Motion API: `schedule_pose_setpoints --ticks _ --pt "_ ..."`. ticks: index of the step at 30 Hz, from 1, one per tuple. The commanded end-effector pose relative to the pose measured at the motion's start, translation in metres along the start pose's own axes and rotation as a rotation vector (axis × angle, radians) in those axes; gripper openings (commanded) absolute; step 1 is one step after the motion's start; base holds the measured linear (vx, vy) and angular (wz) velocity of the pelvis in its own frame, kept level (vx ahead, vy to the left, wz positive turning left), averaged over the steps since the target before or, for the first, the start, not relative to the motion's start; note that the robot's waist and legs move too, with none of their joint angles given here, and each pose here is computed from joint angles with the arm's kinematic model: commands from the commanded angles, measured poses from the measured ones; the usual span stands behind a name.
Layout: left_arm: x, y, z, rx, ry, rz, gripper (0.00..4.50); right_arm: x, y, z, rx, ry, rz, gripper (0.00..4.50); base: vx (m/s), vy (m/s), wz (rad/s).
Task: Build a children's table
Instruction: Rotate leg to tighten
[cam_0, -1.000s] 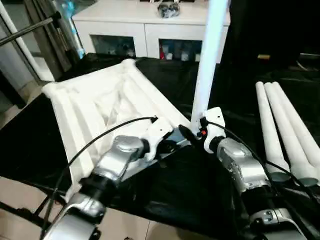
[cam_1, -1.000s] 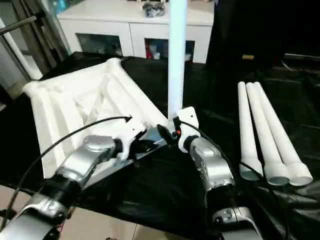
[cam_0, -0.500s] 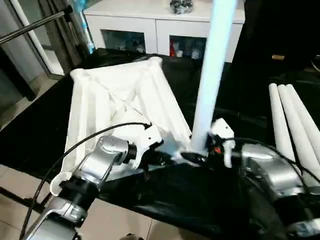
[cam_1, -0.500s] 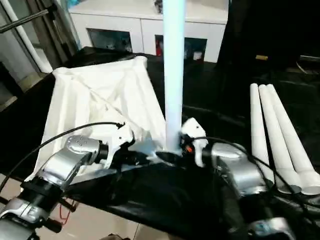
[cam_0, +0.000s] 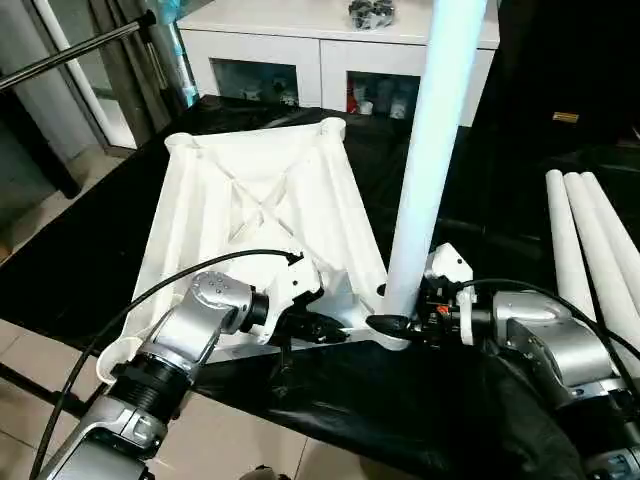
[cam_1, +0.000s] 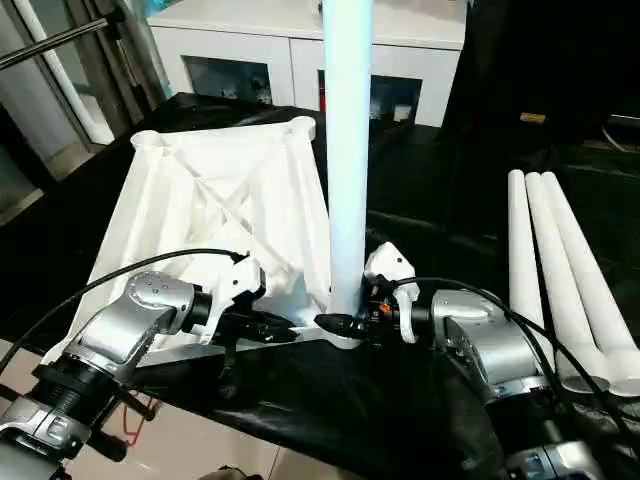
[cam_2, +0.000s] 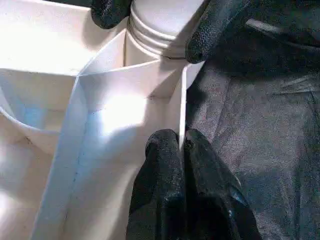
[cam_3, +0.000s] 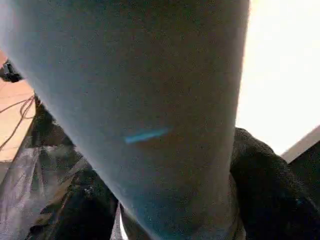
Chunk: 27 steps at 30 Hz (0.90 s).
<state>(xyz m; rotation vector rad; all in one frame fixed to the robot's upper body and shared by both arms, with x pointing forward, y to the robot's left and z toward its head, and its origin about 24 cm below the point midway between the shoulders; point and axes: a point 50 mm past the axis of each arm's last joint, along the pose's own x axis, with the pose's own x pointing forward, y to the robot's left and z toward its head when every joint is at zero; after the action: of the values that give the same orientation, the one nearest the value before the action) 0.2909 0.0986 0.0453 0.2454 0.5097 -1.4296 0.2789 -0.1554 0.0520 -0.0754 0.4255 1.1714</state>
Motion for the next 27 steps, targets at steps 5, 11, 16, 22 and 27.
schedule_pose_setpoints --ticks 5,11,16,22,27 --pt "0.022 0.022 0.021 -0.046 -0.049 0.261 0.00 0.036 -0.014 -0.011 0.134 -0.053 -0.334 2.69 0.000 0.000 0.00" --pt "0.047 0.028 0.040 -0.119 -0.107 0.393 0.00 0.064 -0.027 -0.021 0.275 -0.019 -0.654 2.67 0.000 0.000 0.00" --pt "0.055 0.023 0.044 -0.103 -0.126 0.363 0.00 0.075 -0.021 -0.014 0.263 -0.046 -0.619 3.37 0.000 0.000 0.00" --pt "0.047 0.018 0.037 -0.037 -0.108 0.270 0.00 0.071 -0.024 0.001 0.157 -0.094 -0.564 3.84 0.000 0.000 0.00" --pt "0.034 0.010 0.027 -0.002 -0.092 0.166 0.00 0.054 -0.022 0.011 0.011 -0.102 -0.394 3.84 0.000 0.000 0.00"
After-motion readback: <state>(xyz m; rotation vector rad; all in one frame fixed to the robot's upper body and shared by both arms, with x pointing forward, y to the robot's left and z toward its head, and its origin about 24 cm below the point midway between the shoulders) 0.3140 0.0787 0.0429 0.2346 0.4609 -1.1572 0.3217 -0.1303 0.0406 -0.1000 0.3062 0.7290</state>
